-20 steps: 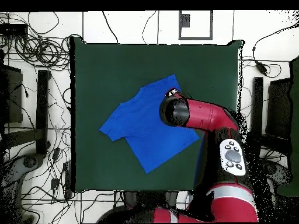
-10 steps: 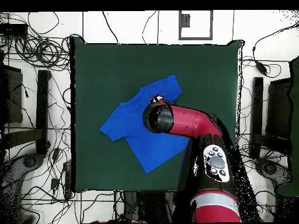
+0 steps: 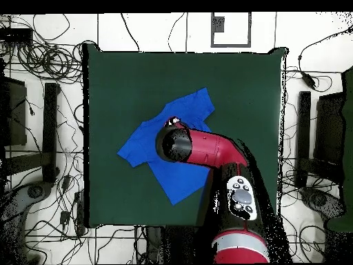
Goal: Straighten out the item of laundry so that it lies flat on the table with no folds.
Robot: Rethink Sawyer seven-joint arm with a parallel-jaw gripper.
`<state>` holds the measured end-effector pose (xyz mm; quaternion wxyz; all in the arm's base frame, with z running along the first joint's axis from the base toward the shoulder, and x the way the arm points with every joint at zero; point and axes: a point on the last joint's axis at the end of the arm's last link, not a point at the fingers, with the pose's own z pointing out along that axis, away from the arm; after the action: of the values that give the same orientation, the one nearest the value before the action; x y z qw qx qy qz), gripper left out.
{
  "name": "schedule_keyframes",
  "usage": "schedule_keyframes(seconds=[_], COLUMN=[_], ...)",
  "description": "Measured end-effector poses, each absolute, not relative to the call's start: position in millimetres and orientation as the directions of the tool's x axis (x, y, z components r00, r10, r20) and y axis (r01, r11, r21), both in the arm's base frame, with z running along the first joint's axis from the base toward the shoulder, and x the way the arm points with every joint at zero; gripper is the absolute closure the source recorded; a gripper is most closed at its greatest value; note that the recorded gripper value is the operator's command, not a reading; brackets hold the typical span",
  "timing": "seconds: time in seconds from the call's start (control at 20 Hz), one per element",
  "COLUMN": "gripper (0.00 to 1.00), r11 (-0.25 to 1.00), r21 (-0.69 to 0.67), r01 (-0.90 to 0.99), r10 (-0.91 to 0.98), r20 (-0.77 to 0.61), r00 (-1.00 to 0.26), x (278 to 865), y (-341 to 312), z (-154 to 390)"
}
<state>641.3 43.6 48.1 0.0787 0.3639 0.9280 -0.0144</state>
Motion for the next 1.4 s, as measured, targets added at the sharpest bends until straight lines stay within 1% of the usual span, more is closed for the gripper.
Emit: schedule_keyframes(seconds=[0.75, 1.4], gripper=[0.00, 0.00], r11=[0.711, 0.714], r21=[0.051, 0.087], r01=[0.702, 0.695], r10=[0.702, 0.700], r20=[-0.120, -0.089], r00=[-0.702, -0.708], x=[635.9, 629.5], y=[74.1, 149.2], z=[51.8, 55.1])
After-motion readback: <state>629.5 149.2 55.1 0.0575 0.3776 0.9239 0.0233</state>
